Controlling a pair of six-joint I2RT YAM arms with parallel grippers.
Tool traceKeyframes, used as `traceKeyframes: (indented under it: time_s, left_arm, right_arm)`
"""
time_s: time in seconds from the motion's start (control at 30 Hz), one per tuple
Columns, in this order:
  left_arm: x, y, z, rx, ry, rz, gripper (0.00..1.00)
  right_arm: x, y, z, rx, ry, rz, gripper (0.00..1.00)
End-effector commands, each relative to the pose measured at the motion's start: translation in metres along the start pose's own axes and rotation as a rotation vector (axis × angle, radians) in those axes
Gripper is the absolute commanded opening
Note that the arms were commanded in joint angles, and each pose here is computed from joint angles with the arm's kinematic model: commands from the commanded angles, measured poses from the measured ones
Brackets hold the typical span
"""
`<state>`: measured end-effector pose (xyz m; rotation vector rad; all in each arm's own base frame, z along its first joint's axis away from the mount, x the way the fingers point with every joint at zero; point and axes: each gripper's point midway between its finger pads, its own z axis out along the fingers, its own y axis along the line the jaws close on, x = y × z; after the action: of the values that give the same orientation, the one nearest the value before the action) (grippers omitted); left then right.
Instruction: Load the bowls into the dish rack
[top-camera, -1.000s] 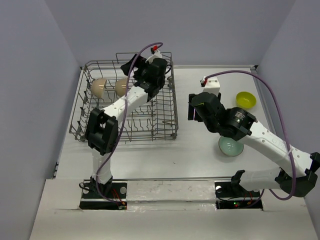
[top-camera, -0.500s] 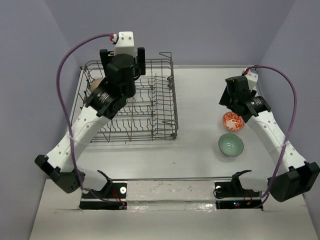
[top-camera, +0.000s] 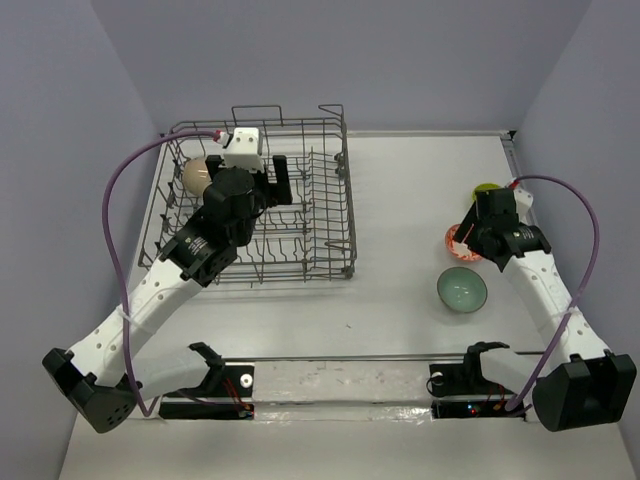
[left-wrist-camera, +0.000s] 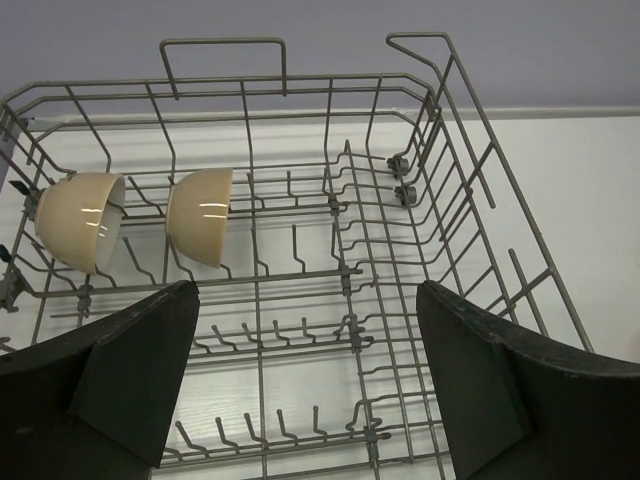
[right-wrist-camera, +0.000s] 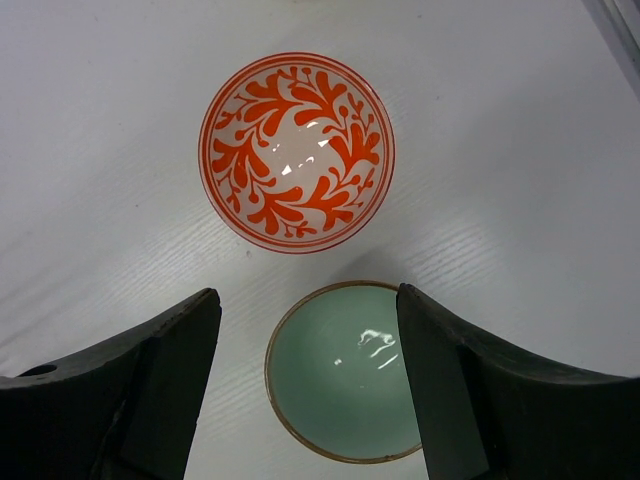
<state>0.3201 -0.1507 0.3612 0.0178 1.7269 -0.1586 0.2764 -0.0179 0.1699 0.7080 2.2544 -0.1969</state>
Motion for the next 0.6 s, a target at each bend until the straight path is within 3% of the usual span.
traceKeyframes:
  time_s: [0.0, 0.43, 0.57]
  left_arm:
    - [-0.024, -0.005, -0.011, 0.051, -0.105, -0.104, 0.99]
    - [-0.002, 0.004, -0.013, 0.032, -0.113, -0.099, 0.99]
    - [0.001, 0.005, -0.01, 0.025, -0.11, -0.096, 0.99]
  right_arm:
    - [0.009, 0.004, 0.002, -0.035, 0.035, 0.042, 0.76]
    - [-0.005, -0.023, 0.026, 0.07, 0.008, 0.187, 0.76]
    - [0.0, -0.029, 0.047, 0.078, 0.057, 0.226, 0.76]
